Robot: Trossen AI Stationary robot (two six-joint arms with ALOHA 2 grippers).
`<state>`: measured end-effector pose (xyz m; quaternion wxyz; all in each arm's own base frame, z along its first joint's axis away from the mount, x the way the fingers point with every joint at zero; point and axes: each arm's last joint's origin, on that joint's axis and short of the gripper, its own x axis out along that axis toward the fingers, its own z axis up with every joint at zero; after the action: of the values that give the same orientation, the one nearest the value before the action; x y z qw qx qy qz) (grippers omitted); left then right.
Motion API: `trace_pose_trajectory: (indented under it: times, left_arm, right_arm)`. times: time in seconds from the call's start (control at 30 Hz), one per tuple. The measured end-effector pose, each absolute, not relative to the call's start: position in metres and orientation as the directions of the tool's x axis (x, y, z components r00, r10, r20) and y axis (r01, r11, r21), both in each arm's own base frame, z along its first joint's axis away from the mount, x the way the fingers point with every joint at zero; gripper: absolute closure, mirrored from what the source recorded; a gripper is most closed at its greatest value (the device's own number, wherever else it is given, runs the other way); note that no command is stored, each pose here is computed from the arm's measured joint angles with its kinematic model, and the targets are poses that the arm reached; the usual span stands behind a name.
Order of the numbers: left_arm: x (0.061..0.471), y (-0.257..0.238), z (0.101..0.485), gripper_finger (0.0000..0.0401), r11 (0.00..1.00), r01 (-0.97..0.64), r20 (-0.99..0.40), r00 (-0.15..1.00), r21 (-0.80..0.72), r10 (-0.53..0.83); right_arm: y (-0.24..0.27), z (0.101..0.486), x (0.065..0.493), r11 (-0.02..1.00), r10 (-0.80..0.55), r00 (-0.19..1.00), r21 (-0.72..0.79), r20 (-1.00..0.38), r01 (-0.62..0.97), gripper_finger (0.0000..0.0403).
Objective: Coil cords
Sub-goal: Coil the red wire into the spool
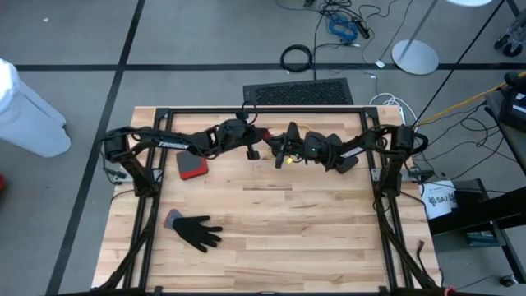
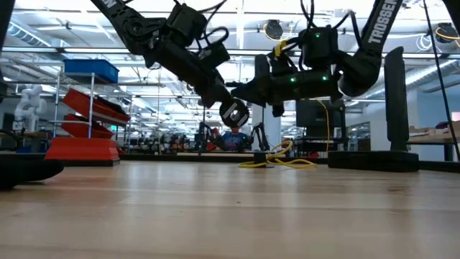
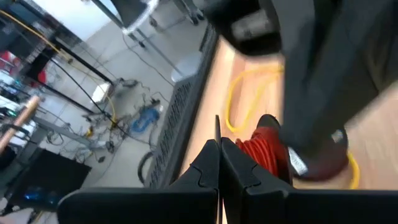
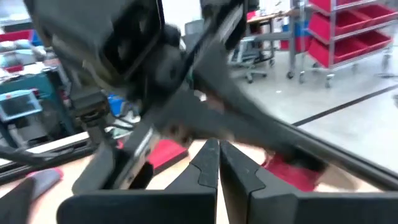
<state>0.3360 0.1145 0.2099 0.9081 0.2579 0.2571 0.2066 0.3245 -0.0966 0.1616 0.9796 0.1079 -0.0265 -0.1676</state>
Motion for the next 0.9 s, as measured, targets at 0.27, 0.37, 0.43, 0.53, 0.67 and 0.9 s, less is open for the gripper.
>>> trace_pose_trajectory:
  times: [0.27, 0.37, 0.43, 0.53, 0.67, 0.9]
  left_arm:
    - [0.338, 0.129, 0.181, 0.0401, 0.773, -0.231, -0.439, 0.711, 0.591, 0.549]
    - [0.339, 0.137, 0.164, 0.0401, 0.761, -0.226, -0.478, 0.662, 0.608, 0.578]
    - [0.339, 0.142, 0.152, 0.0401, 0.759, -0.224, -0.496, 0.639, 0.611, 0.587]
    - [0.341, 0.149, 0.136, 0.0401, 0.754, -0.225, -0.517, 0.606, 0.617, 0.604]
    - [0.342, 0.152, 0.124, 0.0400, 0.738, -0.216, -0.529, 0.573, 0.639, 0.626]
    - [0.346, 0.140, 0.121, 0.0370, 0.766, -0.133, -0.548, 0.624, 0.629, 0.557]
  right_arm:
    - [-0.093, 0.154, 0.325, 0.907, -0.371, 0.927, 0.192, -0.062, 0.376, 0.0403]
    - [-0.088, 0.152, 0.326, 0.908, -0.366, 0.927, 0.185, -0.086, 0.376, 0.0403]
    - [-0.086, 0.149, 0.326, 0.908, -0.367, 0.925, 0.176, -0.101, 0.380, 0.0403]
    - [-0.085, 0.147, 0.324, 0.908, -0.368, 0.923, 0.172, -0.111, 0.382, 0.0403]
    - [-0.084, 0.143, 0.321, 0.905, -0.369, 0.920, 0.173, -0.128, 0.388, 0.0403]
    - [-0.081, 0.137, 0.316, 0.906, -0.365, 0.918, 0.169, -0.155, 0.388, 0.0403]
